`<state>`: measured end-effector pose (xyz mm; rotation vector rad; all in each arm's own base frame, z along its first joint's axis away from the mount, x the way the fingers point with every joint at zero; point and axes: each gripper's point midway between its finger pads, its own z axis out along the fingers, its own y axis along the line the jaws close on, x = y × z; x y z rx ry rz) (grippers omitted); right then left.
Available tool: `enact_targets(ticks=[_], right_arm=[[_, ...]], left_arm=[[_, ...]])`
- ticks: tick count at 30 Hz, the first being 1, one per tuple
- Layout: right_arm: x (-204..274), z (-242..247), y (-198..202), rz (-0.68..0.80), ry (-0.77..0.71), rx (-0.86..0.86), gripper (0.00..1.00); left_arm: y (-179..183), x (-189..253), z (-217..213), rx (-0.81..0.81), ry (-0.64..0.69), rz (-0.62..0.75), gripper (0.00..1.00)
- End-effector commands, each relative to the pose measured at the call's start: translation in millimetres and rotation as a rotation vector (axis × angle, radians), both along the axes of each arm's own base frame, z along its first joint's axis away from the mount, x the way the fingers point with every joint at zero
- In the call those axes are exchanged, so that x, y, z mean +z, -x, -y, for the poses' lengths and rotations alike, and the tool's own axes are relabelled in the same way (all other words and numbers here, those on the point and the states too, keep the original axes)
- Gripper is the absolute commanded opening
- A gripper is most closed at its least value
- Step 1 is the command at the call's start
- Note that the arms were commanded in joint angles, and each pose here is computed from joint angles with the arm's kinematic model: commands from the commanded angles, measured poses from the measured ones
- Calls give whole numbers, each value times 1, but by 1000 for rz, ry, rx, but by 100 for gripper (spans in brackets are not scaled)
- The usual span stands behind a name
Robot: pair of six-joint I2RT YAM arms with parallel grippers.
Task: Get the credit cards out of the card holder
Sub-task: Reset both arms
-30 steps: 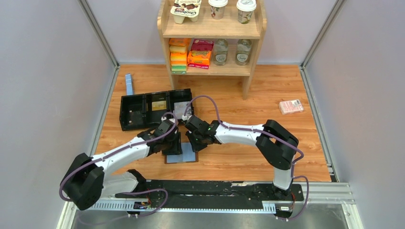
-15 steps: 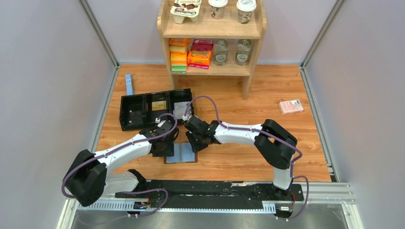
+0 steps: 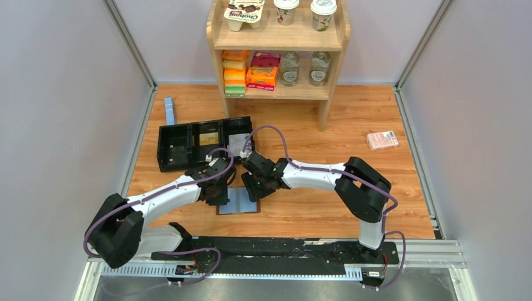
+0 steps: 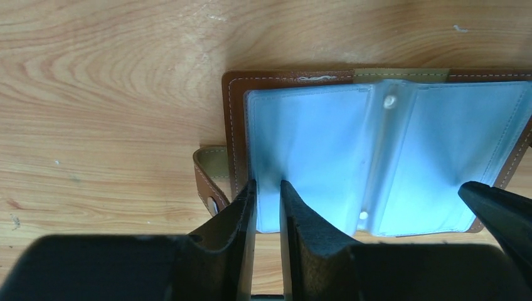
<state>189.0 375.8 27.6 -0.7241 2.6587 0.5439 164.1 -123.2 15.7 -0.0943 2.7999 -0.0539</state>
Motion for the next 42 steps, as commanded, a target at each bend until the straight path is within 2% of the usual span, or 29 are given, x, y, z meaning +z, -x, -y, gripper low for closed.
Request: enact_targets(ticks=[1, 5, 11, 17, 21, 25, 32, 42], right_arm=[[26, -16, -7, 22, -91, -5, 49], [34, -15, -10, 46, -97, -18, 49], [47, -2, -31, 171, -45, -82, 50], [37, -6, -29, 147, -28, -76, 51], [31, 7, -37, 194, 52, -128, 51], [35, 28, -51, 278, 136, -202, 59], [38, -12, -25, 153, -64, -70, 53], [4, -10, -20, 89, 15, -69, 50]], left_arm=[[0, -11, 19, 23, 94, -18, 25], [0, -12, 24, 31, 119, -18, 24], [0, -12, 28, 34, 144, -19, 24], [-1, -13, 32, 38, 158, -22, 24], [-1, -13, 33, 39, 164, -24, 23], [-1, -14, 33, 40, 164, -26, 23], [-1, -14, 34, 42, 170, -25, 23], [0, -15, 36, 47, 187, -24, 22]])
